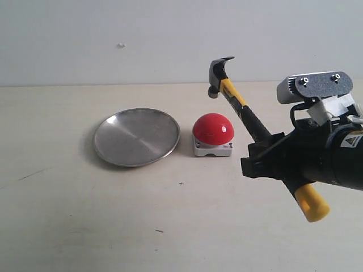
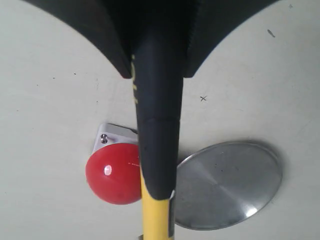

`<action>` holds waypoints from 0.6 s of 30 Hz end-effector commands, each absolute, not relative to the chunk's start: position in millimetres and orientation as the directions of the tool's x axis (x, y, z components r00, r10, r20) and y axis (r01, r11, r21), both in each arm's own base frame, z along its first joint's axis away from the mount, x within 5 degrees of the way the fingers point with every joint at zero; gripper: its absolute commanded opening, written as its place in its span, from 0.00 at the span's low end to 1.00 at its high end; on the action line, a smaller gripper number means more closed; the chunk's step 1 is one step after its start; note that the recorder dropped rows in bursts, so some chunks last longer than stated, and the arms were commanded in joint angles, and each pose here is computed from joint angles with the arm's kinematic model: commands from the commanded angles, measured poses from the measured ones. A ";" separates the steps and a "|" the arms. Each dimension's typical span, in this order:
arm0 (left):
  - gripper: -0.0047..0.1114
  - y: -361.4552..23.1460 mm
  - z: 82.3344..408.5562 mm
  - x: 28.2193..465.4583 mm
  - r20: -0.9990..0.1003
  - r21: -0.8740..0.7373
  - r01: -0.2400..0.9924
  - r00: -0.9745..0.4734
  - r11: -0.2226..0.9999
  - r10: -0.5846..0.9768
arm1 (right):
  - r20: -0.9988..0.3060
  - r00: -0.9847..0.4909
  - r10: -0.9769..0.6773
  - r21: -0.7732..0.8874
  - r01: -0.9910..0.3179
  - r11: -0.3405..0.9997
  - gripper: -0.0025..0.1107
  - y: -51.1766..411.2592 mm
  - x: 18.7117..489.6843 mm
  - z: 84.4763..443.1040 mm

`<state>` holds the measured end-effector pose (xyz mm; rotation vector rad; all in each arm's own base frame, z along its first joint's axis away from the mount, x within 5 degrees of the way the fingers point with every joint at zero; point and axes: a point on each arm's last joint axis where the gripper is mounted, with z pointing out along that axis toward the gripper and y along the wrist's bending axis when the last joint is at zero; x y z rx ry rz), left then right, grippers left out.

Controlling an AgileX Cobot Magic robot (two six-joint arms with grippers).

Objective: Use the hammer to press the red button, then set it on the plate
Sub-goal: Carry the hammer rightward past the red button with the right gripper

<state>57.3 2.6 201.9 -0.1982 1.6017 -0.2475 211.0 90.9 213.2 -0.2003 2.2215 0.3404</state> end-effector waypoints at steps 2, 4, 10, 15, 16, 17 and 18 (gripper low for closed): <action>0.04 2.7 202.3 56.9 -0.958 -0.284 0.025 -0.041 0.958 -0.283 | -0.846 -0.533 -0.015 0.140 -0.249 0.958 0.02 87.1 216.2 224.8; 0.04 2.7 202.3 56.9 -0.958 -0.284 0.025 -0.041 0.958 -0.283 | -0.841 -0.540 -0.027 0.132 -0.253 0.959 0.02 86.6 214.9 221.8; 0.04 2.7 202.3 56.9 -0.959 -0.282 0.025 -0.041 0.959 -0.281 | -0.861 -0.508 0.000 0.108 -0.183 0.977 0.02 74.8 205.9 204.4; 0.04 2.7 202.3 56.9 -0.959 -0.282 0.025 -0.041 0.959 -0.281 | -0.889 -0.458 0.015 0.108 -0.178 0.978 0.02 76.2 212.9 215.5; 0.04 2.7 202.3 56.9 -0.959 -0.282 0.025 -0.041 0.959 -0.281 | -0.894 -0.448 0.020 0.112 -0.181 0.977 0.02 77.5 215.4 219.8; 0.04 2.7 202.3 56.9 -0.959 -0.282 0.025 -0.041 0.959 -0.281 | -0.895 -0.445 0.025 0.124 -0.194 0.973 0.02 80.9 219.6 227.4; 0.04 2.7 202.3 56.9 -0.959 -0.282 0.025 -0.041 0.959 -0.281 | -0.893 -0.449 0.027 0.132 -0.204 0.970 0.02 83.1 221.7 231.6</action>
